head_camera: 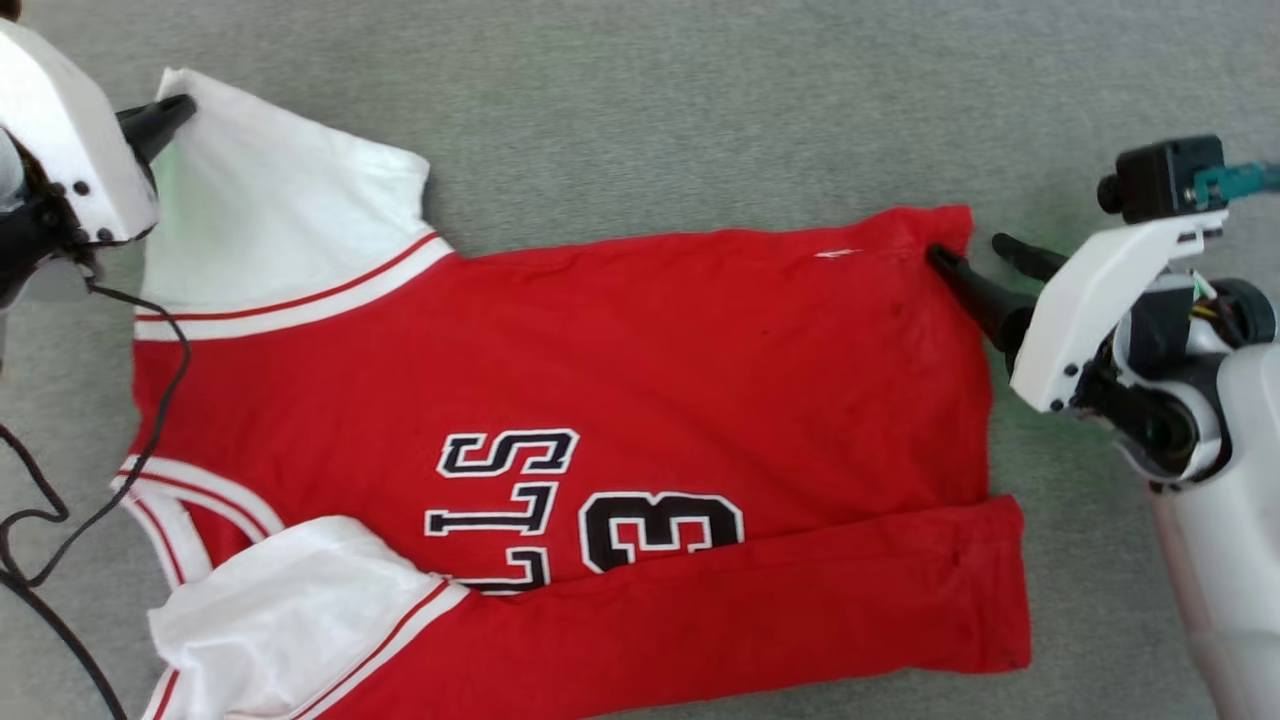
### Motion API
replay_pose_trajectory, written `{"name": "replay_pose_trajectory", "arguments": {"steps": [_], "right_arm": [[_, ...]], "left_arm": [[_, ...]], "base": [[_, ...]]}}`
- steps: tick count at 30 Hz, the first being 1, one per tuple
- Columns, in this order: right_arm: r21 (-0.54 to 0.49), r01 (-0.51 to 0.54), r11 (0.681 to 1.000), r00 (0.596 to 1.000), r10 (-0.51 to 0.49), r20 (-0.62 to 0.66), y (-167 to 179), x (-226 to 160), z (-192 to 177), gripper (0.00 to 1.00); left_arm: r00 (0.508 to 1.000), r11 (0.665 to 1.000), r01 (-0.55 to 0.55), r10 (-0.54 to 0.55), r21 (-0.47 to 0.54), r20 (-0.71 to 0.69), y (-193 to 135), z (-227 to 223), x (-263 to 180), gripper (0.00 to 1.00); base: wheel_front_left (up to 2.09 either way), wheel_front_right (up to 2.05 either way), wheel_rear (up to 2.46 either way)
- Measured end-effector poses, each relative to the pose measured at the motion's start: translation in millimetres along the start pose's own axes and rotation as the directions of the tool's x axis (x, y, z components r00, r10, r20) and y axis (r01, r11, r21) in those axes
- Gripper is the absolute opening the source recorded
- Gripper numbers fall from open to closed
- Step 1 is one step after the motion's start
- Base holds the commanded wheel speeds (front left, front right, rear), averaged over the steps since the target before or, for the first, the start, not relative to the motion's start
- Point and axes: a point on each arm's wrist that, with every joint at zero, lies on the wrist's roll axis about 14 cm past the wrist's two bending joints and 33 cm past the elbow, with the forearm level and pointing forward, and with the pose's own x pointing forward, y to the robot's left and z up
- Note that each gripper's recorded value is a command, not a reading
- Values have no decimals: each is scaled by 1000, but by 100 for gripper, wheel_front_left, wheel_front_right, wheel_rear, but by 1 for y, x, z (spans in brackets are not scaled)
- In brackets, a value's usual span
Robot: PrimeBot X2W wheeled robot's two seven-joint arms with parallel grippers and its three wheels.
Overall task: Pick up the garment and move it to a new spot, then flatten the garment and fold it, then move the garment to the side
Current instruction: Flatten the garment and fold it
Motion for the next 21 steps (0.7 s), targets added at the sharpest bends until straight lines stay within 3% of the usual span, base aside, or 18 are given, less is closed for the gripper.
{"name": "replay_pose_trajectory", "arguments": {"steps": [7,8,9,14,21], "right_arm": [[-60,-27,998,980,14,-200,10,22,-9,100],[-66,-29,997,974,13,-226,10,23,-10,30],[-71,-28,997,969,10,-247,10,24,-11,0],[-101,-33,994,963,4,-271,16,22,-7,0],[-126,-43,991,989,24,-147,26,-7,14,0]], "left_arm": [[999,1000,-11,11,9,34,5,1,-18,0],[999,1000,-14,14,8,32,6,-1,-20,0],[999,1000,-17,17,7,30,7,-3,-21,0],[998,1000,-27,27,4,51,10,-7,-33,0],[990,998,-38,45,-55,137,17,-17,-72,0]], "base": [[0,0,0],[0,0,0],[0,0,0],[0,0,0],[0,0,0]]}}
